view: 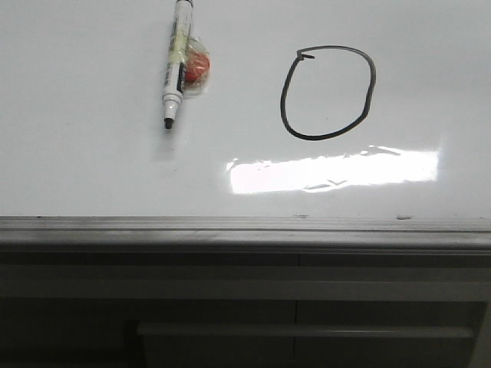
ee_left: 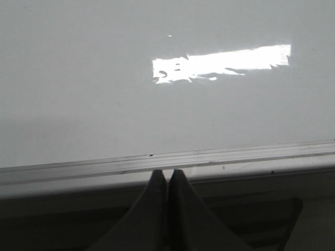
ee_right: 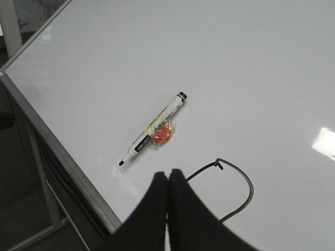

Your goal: Write number 0 on whiteboard

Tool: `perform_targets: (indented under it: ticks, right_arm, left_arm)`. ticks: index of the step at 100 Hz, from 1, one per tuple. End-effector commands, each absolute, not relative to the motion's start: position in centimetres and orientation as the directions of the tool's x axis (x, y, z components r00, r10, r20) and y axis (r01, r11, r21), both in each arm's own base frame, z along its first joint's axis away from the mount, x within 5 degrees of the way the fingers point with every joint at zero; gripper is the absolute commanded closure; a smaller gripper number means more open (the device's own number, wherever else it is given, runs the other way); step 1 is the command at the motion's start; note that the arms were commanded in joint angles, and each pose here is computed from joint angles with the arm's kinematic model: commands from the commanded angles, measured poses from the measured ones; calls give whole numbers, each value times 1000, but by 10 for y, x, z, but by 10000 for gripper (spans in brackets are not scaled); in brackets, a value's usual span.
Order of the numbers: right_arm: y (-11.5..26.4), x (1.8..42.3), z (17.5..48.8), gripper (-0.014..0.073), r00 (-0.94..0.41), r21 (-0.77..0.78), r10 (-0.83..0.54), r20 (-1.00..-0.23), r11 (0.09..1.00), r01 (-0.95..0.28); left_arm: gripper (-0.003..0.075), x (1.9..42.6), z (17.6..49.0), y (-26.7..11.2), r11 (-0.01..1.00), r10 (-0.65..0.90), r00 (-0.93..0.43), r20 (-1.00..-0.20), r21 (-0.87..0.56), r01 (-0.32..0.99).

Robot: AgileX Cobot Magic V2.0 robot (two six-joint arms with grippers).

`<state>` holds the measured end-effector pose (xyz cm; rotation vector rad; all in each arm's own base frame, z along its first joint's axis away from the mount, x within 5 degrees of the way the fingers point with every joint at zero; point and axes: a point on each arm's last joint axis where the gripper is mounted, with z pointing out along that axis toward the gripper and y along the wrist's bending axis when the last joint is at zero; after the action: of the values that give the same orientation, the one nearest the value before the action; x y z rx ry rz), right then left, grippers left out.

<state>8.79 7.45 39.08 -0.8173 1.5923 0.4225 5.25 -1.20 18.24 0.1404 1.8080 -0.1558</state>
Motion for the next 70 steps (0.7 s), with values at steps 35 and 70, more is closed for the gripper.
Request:
perform_targets:
  ticks: [35, 70]
  right_arm:
    - [72, 89, 404, 664, 32, -172, -204, -978, 717, -676]
    - [65, 90, 401, 664, 98, -261, -255, -962, 748, -610]
  left_arm:
    - [740, 52, 176, -12, 984, -13, -209, -978, -50, 172]
    - [740, 52, 176, -12, 984, -13, -209, -978, -50, 172]
